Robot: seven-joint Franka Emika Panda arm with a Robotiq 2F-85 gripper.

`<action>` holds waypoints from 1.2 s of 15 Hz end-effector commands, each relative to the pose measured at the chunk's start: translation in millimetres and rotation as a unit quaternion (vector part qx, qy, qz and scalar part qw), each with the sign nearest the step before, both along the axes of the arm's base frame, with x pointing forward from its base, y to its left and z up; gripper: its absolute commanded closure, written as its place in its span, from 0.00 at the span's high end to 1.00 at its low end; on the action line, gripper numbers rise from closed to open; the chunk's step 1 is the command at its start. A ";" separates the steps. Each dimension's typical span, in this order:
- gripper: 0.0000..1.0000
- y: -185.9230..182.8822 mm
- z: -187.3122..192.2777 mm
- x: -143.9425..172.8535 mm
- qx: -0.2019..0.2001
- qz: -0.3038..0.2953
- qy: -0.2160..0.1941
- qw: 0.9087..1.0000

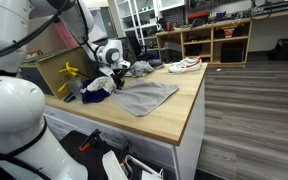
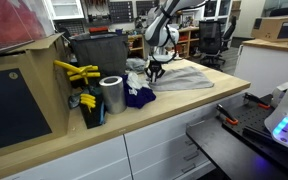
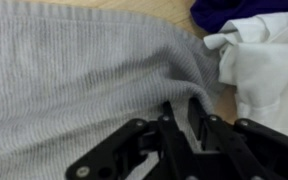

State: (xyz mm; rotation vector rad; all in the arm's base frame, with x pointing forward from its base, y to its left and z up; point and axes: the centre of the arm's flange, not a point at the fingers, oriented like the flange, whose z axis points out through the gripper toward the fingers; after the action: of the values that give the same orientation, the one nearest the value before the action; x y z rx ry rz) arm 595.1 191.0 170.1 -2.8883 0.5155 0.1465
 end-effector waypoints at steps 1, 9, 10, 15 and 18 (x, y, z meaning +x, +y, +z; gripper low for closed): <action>0.56 -2.8 43.4 10.2 0.012 0.016 -0.039 0.999; 0.53 -58.5 113.7 57.4 -0.076 0.035 -0.135 0.987; 0.45 -75.1 115.6 62.9 -0.100 0.037 -0.147 0.983; 0.07 -143.9 111.1 86.7 -0.161 0.021 -0.178 0.971; 0.00 -158.8 98.3 94.4 -0.172 0.001 -0.186 0.968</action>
State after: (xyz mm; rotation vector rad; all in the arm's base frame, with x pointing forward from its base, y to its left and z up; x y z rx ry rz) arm 675.4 34.9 279.6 -3.1305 0.4431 -0.4672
